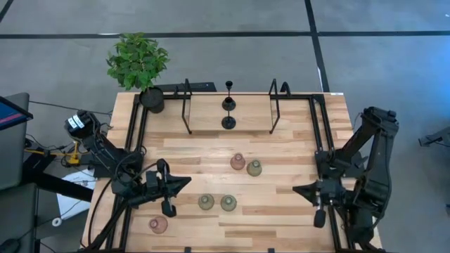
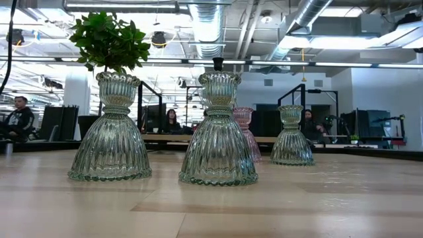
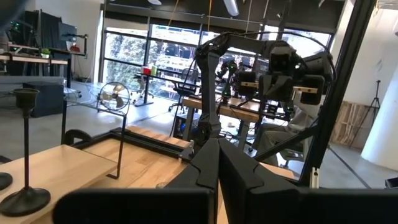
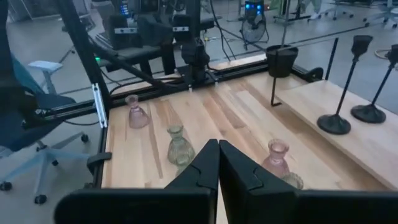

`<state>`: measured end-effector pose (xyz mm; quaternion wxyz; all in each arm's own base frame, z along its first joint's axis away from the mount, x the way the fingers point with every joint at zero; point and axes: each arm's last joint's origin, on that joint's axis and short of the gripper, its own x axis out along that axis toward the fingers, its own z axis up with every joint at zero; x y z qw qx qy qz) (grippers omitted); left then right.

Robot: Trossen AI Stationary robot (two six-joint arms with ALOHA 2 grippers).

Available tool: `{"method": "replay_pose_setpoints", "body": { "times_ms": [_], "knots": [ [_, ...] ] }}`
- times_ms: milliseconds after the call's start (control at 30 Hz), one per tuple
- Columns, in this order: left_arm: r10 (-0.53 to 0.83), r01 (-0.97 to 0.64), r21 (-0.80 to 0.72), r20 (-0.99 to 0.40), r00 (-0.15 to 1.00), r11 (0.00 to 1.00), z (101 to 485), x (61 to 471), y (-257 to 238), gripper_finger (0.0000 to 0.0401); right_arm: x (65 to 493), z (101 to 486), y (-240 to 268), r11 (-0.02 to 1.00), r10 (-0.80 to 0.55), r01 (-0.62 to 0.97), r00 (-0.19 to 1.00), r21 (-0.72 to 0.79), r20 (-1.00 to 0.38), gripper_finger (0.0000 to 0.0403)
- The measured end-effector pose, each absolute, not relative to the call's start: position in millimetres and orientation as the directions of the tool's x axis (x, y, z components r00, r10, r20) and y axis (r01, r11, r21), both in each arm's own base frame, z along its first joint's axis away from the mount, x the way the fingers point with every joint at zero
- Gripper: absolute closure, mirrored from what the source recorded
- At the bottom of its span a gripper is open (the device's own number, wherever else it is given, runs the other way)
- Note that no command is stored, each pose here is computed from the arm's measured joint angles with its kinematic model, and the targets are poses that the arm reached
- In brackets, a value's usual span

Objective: Pick & Place candle stick holders
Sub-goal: Put the green candle holder on the shelf

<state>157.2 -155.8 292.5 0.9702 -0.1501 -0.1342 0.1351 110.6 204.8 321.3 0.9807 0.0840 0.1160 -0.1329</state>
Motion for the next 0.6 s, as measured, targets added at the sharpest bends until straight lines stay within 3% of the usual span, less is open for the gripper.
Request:
{"method": "replay_pose_setpoints", "body": {
  "times_ms": [600],
  "knots": [
    [0.301,-0.224,-0.318,0.218,0.929,0.921,292,157,-156,0.0396,147,305,193,0.943,-0.251,0.317,0.877,0.1,-0.41,0.0403]
  ]
}}
